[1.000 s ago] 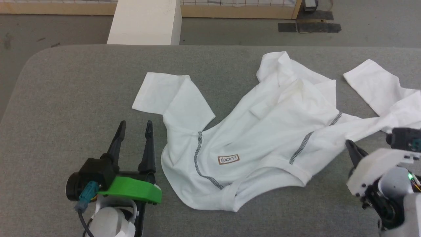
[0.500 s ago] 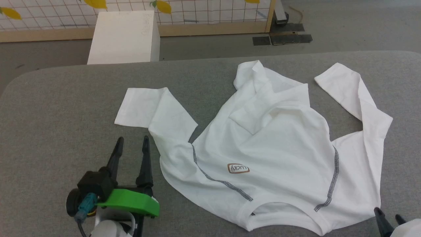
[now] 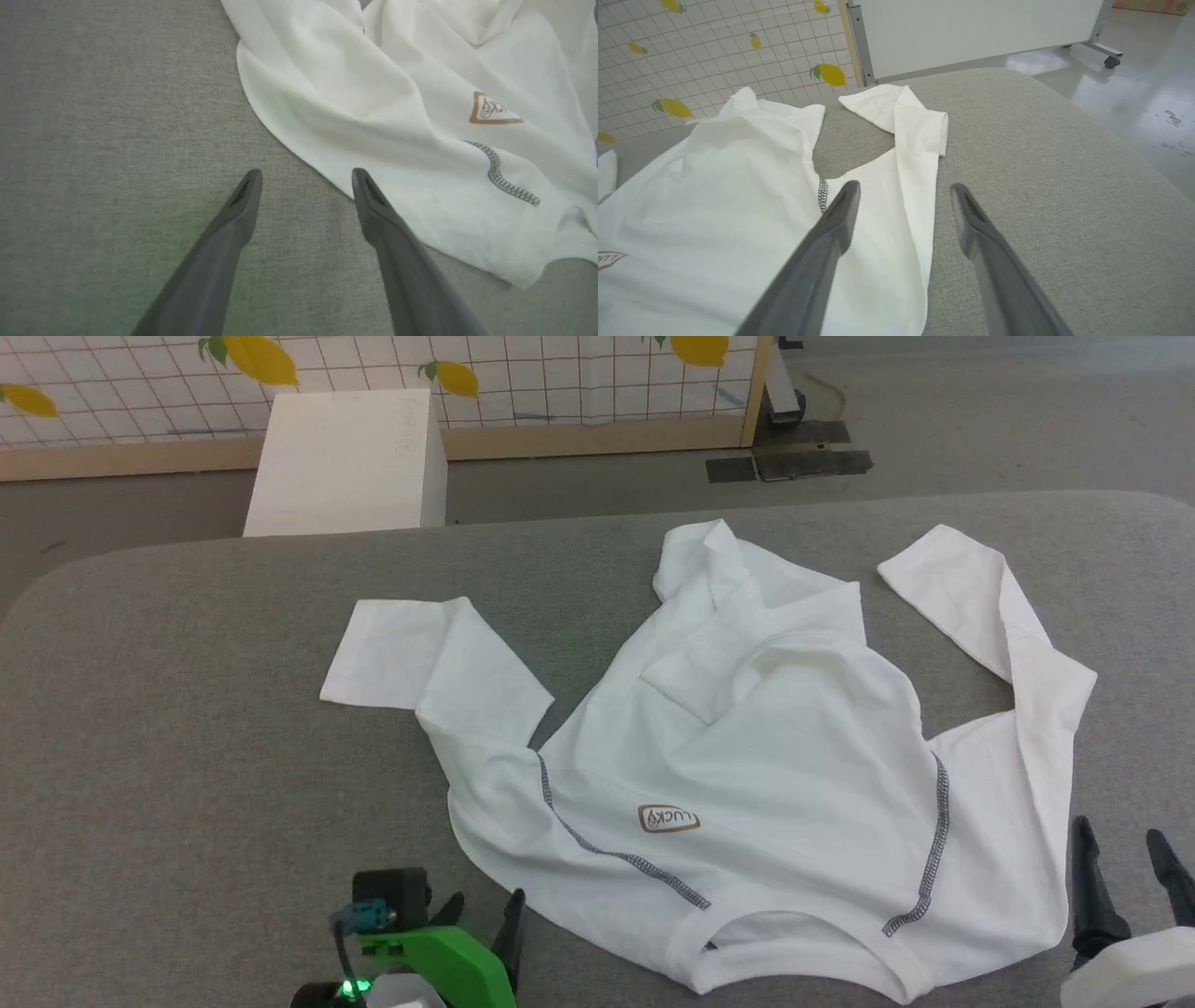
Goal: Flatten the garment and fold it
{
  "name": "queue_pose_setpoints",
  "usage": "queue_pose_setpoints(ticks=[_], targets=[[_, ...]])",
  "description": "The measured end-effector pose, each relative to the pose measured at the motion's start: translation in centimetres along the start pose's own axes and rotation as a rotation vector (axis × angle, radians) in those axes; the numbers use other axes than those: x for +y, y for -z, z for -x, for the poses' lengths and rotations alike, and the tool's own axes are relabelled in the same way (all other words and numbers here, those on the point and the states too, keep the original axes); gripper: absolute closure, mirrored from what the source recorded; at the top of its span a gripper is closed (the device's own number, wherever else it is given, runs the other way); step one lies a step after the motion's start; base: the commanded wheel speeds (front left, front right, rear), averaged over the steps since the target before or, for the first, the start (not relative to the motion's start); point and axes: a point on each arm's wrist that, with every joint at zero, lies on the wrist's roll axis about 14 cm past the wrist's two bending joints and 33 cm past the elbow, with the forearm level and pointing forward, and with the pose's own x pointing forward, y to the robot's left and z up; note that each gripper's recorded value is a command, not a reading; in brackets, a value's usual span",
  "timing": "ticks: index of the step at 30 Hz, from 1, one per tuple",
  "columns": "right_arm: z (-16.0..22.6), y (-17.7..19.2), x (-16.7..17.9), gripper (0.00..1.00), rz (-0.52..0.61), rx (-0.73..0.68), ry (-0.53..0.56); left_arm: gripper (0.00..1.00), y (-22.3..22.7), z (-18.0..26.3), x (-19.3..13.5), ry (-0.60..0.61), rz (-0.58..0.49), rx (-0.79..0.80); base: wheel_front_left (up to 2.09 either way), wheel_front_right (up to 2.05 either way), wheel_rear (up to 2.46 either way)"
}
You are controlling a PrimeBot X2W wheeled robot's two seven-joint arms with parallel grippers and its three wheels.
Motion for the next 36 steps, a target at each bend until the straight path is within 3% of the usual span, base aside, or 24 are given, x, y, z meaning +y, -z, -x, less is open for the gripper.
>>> queue_pose_setpoints(ticks=[16,17,18,19,25,30,36], targets=[[1.1,0.0,0.7,0.0,-0.032,-0.009,-0.017,0.0,2.3,-2.5,-2.5,0.008,0.024,0.197,0.0,0.0,0.0],[1.2,0.0,0.6,0.0,-0.034,-0.011,-0.013,0.44,2.4,-2.6,-2.8,0.016,0.019,0.205,0.0,0.0,0.0],[1.2,0.0,0.5,0.0,-0.037,-0.011,-0.01,0.67,2.5,-2.7,-2.9,0.02,0.017,0.206,0.0,0.0,0.0],[1.2,0.0,0.4,0.0,-0.04,-0.009,-0.007,1.0,2.5,-2.8,-3.0,0.027,0.014,0.208,0.0,0.0,0.0],[1.3,1.7,0.3,0.0,-0.038,0.086,-0.004,1.0,1.8,-2.9,-2.5,0.015,0.014,0.168,0.0,0.0,0.0],[1.9,5.1,-0.7,0.0,-0.079,0.259,0.026,1.0,1.2,-2.4,-0.8,-0.037,0.033,0.136,0.0,0.0,0.0],[1.9,8.5,0.8,0.0,-0.105,0.442,-0.017,1.0,0.9,-1.9,0.7,-0.076,0.046,0.119,0.0,0.0,0.0]])
